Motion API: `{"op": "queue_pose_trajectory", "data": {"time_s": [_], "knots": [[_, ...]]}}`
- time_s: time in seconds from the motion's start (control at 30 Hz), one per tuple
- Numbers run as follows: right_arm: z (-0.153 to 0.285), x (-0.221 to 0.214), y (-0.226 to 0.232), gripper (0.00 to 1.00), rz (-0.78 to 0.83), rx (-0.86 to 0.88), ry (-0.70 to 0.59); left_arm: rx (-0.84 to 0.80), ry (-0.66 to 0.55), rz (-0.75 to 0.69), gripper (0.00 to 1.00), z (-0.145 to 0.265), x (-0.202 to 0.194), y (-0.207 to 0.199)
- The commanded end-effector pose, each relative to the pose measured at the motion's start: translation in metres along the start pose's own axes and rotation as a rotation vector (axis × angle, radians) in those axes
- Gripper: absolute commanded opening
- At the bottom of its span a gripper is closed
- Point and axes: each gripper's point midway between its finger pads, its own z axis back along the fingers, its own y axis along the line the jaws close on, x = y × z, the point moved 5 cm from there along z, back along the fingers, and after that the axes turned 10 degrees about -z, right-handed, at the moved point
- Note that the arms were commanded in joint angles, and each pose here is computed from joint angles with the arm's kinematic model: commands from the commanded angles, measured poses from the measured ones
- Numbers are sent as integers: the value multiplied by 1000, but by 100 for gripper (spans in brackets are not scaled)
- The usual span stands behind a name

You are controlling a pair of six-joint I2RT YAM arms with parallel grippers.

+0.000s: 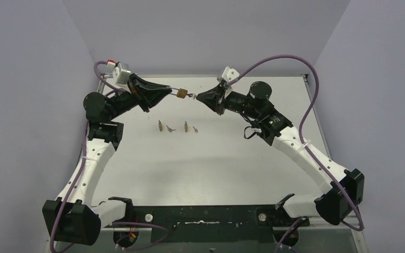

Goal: Lock with the key
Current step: Lock the lock, then place the lock at the center of the board.

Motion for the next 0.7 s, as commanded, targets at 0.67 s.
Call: {"op": "queue_pose_trajectory", "data": {"time_s": [0.67], "knots": [[83, -15, -31, 0, -112, -461, 89, 334, 100, -94, 0, -22, -23, 13]]}}
